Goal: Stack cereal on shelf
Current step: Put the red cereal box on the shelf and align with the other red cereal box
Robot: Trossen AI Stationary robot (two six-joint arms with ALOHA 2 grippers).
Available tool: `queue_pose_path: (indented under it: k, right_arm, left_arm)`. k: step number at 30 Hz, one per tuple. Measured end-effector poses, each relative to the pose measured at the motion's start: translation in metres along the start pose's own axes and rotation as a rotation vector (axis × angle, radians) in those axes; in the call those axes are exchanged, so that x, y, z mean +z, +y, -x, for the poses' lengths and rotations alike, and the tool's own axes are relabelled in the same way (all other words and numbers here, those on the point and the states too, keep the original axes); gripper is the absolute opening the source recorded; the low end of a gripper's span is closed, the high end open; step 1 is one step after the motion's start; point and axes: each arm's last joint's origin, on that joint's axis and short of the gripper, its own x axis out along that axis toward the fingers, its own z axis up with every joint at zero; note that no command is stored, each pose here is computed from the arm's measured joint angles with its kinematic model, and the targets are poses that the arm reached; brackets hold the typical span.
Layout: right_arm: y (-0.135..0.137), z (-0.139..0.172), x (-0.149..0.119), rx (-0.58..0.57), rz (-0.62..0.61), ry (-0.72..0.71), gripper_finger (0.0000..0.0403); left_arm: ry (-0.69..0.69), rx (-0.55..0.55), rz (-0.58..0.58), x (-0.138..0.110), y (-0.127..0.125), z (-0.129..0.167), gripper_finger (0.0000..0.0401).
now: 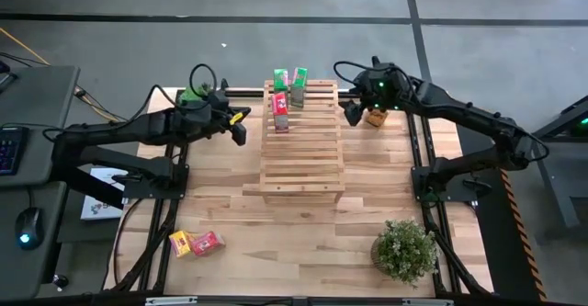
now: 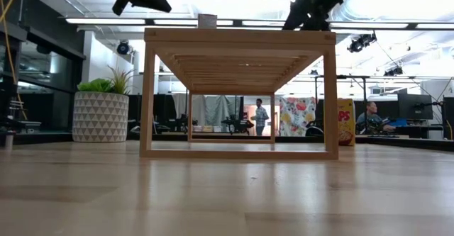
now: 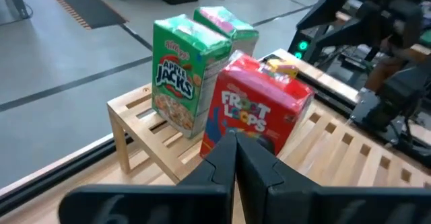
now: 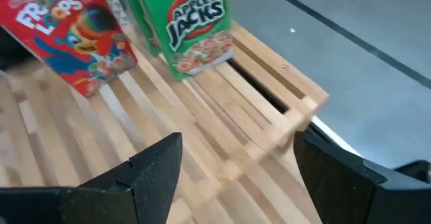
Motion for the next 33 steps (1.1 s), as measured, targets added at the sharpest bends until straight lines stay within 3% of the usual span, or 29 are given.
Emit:
queue_pose_path:
  k: [7,13,17,24,29,33]
  right_arm:
    - [-0.002,0.001,-0.008,-0.023,0.015,0.090,0.0277]
    - [-0.003,0.002,-0.014,-0.032,0.015,0.160,0.0277]
    - [-0.003,0.002,-0.016,-0.033,0.014,0.172,0.0277]
    - [-0.003,0.002,-0.016,-0.033,0.012,0.172,0.0277]
    - [-0.003,0.002,-0.016,-0.033,0.010,0.171,0.0277]
    - [-0.003,0.002,-0.016,-0.035,-0.011,0.171,0.0277]
  left_arm:
    - [0.019,-0.019,0.030,-0.002,-0.002,-0.003,0.0000]
    - [0.161,-0.348,0.140,-0.007,-0.019,0.014,0.0000]
    - [0.305,-0.487,0.199,-0.021,-0.038,0.029,0.0014]
    - [0.498,-0.686,0.257,-0.049,-0.084,0.051,0.0088]
    - [0.411,-0.866,0.327,-0.045,-0.111,0.058,0.0168]
    - [0.322,-0.987,0.392,-0.032,-0.118,0.059,0.0226]
